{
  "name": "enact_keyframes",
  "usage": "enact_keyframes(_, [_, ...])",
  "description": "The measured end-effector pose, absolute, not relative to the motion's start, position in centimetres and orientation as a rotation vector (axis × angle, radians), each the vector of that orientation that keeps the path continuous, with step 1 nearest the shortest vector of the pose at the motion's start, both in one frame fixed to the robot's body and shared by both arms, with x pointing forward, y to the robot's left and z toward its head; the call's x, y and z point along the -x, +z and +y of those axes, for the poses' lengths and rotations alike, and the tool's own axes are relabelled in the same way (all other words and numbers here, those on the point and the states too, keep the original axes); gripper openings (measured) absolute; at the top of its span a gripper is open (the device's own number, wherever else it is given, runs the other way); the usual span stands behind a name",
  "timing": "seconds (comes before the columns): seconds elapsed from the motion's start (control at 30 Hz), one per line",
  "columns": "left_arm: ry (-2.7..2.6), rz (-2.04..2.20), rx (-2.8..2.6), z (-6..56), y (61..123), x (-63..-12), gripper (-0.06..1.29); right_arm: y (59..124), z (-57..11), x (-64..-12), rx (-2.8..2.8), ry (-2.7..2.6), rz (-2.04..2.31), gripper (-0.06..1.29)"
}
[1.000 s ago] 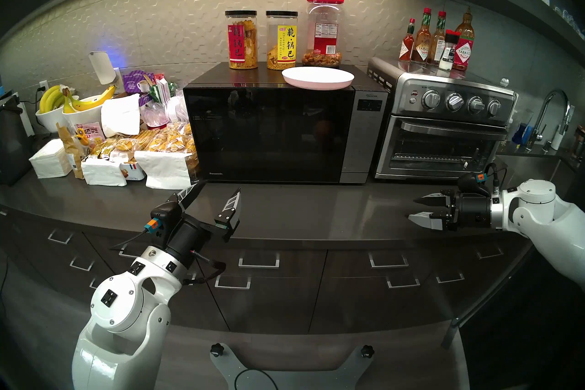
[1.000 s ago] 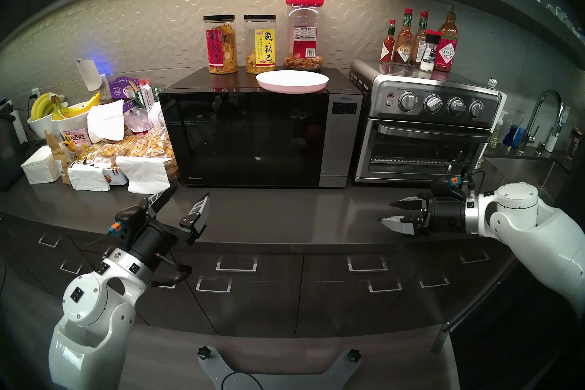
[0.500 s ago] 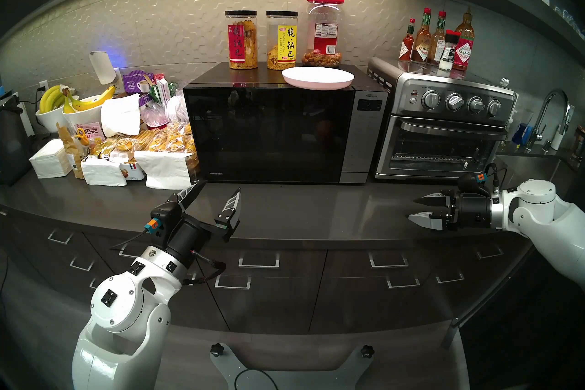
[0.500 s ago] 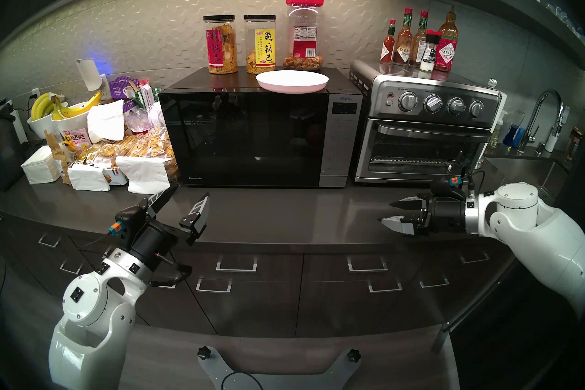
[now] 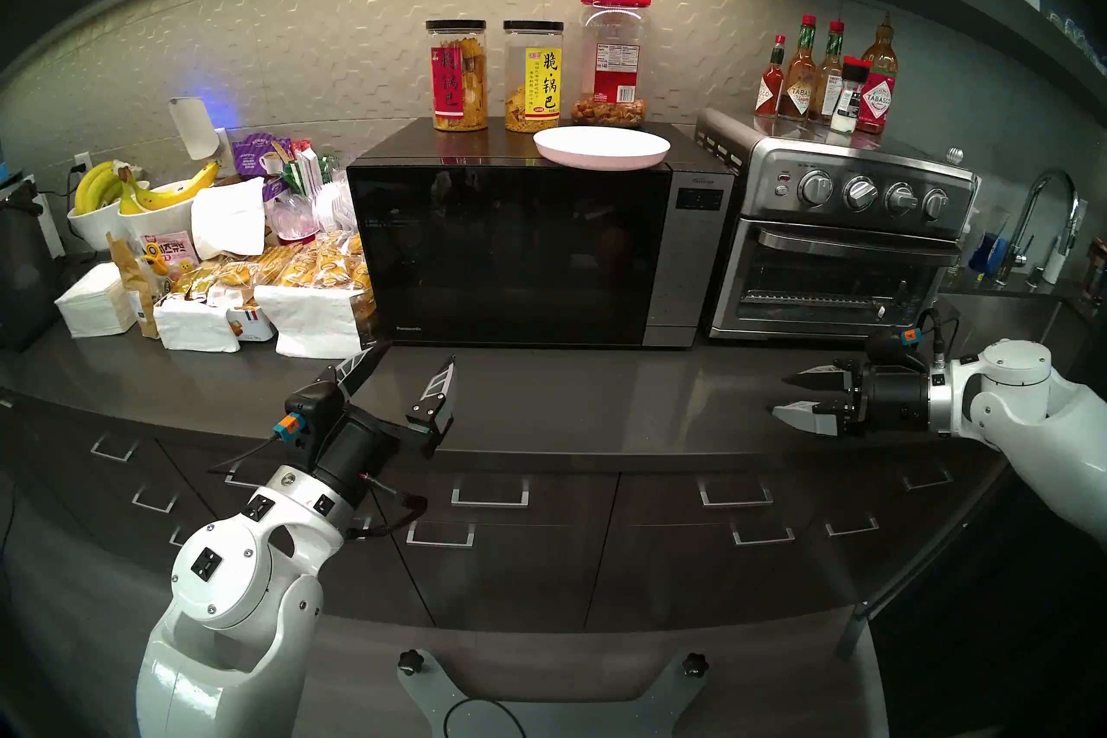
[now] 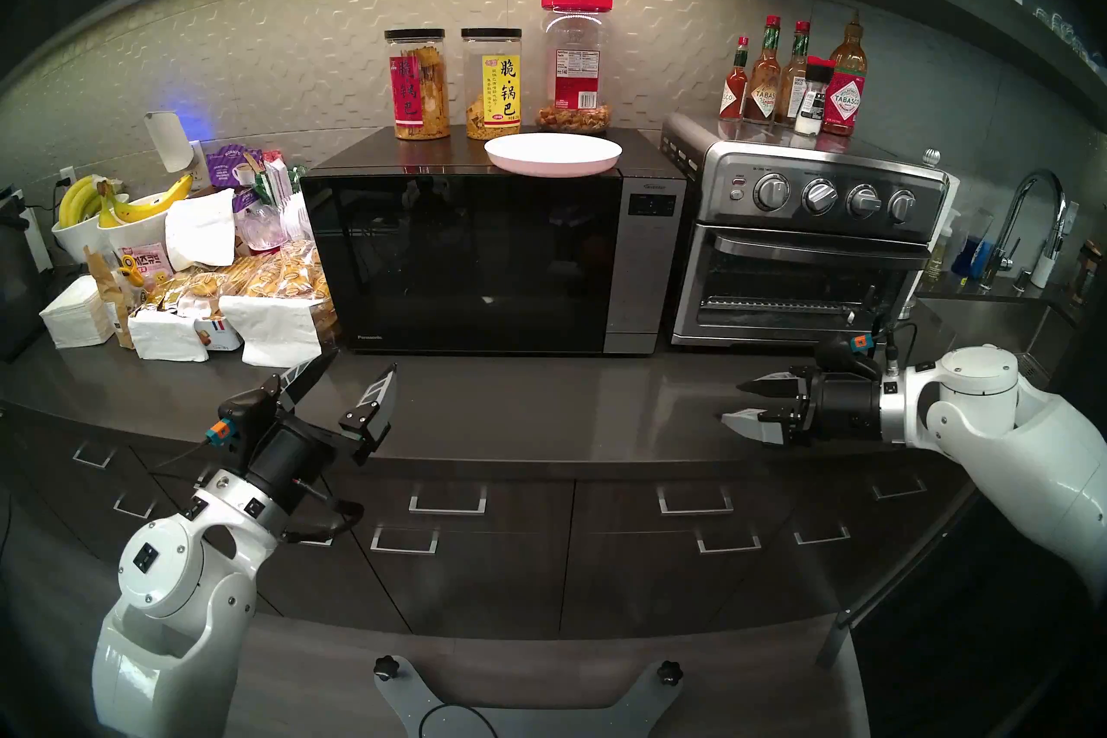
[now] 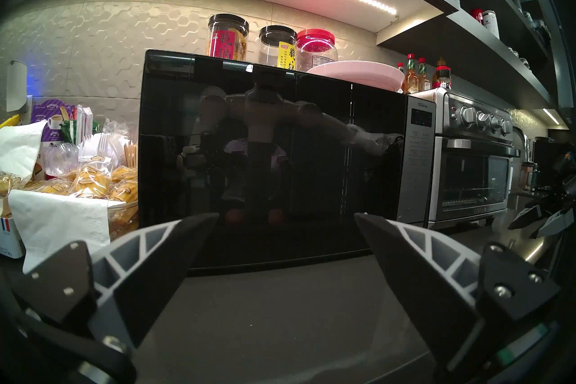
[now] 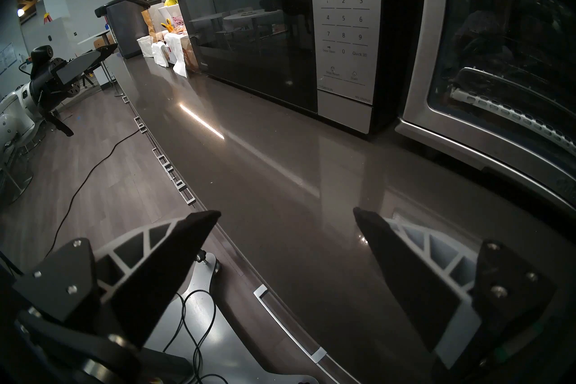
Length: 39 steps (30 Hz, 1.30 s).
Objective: Open the microwave, put the plate inside, and close the door
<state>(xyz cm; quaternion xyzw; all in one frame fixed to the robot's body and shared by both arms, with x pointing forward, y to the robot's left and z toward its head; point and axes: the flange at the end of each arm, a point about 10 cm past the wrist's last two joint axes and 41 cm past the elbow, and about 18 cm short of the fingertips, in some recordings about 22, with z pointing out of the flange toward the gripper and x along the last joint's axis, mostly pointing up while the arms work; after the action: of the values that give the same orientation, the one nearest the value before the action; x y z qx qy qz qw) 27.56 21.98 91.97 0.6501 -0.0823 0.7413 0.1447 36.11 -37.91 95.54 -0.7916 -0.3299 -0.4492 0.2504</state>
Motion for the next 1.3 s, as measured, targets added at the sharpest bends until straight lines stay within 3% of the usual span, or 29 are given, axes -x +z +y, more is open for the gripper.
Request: enact_keyframes(1.3, [2.136,-0.236,-1.874,22.0,91.9,-27.6,1.27,93.2,-29.6,-36.0,2.223,-1.242,-0.859,1.24])
